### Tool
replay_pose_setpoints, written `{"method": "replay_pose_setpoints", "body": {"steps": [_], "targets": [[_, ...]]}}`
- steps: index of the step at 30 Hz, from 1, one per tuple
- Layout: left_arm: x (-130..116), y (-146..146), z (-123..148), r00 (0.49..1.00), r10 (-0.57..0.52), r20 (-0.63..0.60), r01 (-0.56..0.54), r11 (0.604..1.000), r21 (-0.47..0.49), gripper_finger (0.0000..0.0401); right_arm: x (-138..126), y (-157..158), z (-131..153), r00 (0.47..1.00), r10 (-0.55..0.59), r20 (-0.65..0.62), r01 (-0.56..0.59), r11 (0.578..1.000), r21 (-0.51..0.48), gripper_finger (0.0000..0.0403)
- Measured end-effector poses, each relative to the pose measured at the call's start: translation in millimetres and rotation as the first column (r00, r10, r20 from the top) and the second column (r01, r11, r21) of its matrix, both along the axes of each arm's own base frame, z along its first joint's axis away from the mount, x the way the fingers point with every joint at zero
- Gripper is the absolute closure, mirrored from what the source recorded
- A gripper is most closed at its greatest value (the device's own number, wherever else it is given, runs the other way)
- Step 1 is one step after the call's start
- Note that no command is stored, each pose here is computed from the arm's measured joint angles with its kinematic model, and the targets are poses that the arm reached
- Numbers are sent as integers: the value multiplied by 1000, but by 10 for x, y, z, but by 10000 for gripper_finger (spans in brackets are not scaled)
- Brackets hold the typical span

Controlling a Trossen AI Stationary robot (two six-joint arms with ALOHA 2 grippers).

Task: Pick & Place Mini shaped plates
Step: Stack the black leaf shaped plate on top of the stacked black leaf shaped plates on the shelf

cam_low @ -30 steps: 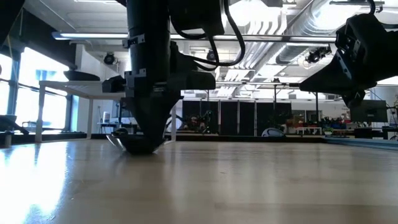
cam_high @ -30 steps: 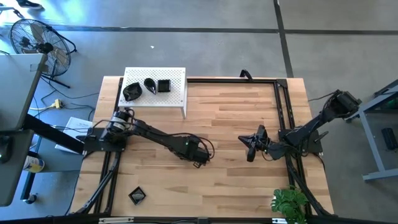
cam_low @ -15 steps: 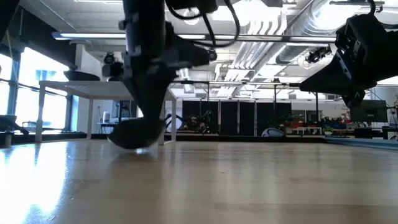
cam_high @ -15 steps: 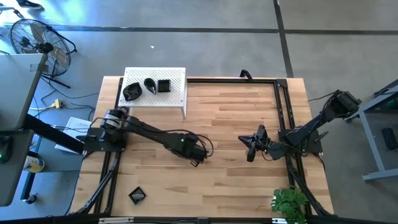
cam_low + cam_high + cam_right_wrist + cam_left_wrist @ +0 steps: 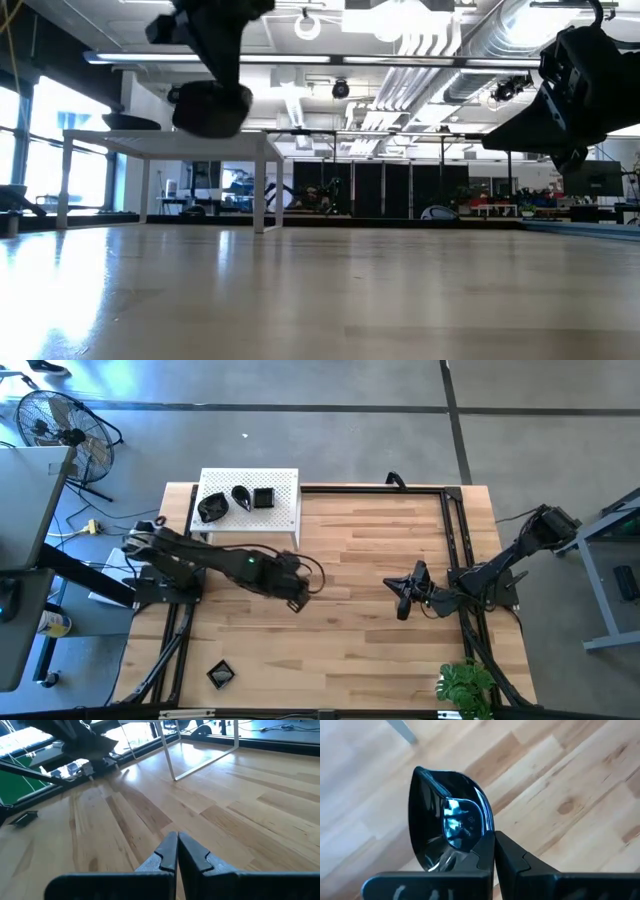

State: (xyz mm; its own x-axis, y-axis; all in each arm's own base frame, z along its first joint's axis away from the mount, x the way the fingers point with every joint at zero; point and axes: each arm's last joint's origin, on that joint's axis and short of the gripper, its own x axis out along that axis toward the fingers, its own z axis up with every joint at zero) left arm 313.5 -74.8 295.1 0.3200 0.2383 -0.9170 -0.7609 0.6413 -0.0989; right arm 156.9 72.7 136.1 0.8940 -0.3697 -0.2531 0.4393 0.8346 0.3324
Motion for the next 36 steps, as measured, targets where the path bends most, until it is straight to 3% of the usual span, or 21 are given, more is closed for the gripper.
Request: {"method": "replay_pose_setpoints", "body": {"steps": [17, 36], "targets": [[-755, 341, 489, 986, 118, -120, -93, 977, 193, 401, 1, 1, 1, 1000, 4, 0, -4, 1000, 3, 401], [-1203, 1513, 736, 942, 232, -244, -168, 952, 256, 401, 2, 2, -7, 1000, 3, -4, -3, 1000, 0, 402]]}}
